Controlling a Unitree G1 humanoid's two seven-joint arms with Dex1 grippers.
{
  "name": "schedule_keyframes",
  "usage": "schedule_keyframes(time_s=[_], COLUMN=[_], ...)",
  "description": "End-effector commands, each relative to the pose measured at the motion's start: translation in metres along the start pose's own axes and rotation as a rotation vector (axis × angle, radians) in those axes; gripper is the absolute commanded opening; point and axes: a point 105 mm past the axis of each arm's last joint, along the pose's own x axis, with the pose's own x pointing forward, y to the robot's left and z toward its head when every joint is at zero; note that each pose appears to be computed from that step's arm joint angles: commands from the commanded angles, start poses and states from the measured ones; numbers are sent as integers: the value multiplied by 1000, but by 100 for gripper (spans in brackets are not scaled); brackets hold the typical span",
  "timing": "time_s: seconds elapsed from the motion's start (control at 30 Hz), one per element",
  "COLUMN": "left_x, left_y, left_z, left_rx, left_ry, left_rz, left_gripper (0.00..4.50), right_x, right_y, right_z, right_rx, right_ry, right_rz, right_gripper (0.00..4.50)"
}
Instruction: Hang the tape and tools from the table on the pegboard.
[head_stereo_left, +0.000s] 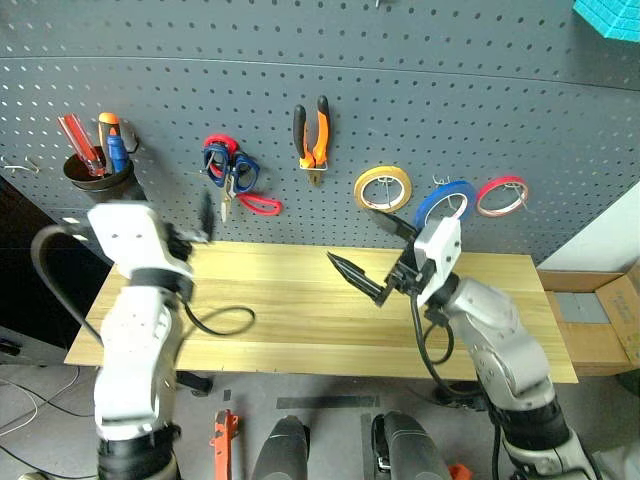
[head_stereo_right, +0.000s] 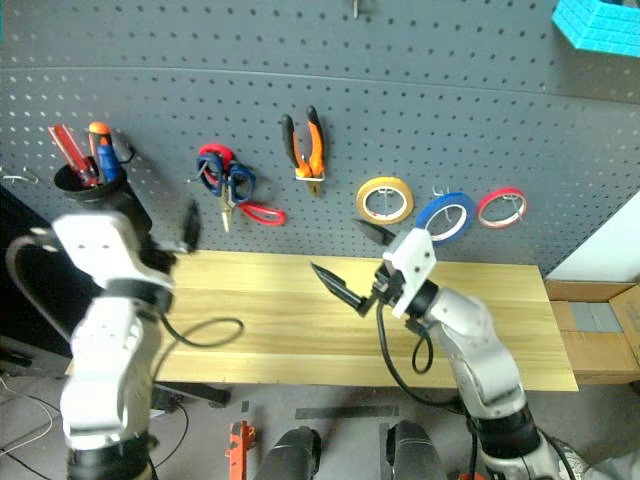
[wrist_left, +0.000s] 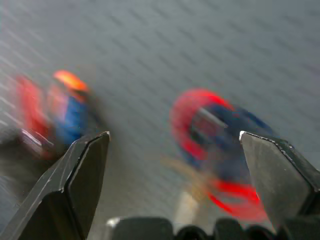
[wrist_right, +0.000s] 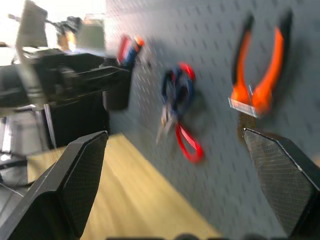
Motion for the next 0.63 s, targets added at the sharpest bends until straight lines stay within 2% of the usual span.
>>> schedule_keyframes(time_s=[0.03,0.1,0.17,0.27,0.4,0.5,0.63], left_x=[-12,-14,-8,7,23,26,28], left_y=[-24,-28,-32,-34,-30,-29,-31], left_z=[-50,-85,-103,-105,-111,-121,-118], left_rx=[-93,-118,-109,-123,-80,-51,-58], left_ry=[201,339,403,392,367,384,363], left_rz=[-52,-37,-39,-58,-69,-73,-94], left_gripper=[447,447,447,447,447,447,447], right_x=[-13,-20,-28,-37,-45,-48,-53], right_y=[-34,-53,-67,-79,-84,-84,-84], right_z=[-12,-29,-49,-72,-90,-101,-107], right_rx=[-6,41,95,158,219,209,216], right_ry=[59,122,201,297,345,383,408], right_rz=[-237,-377,-500,-625,-710,-725,-750], right_gripper=[450,450,450,450,450,450,450])
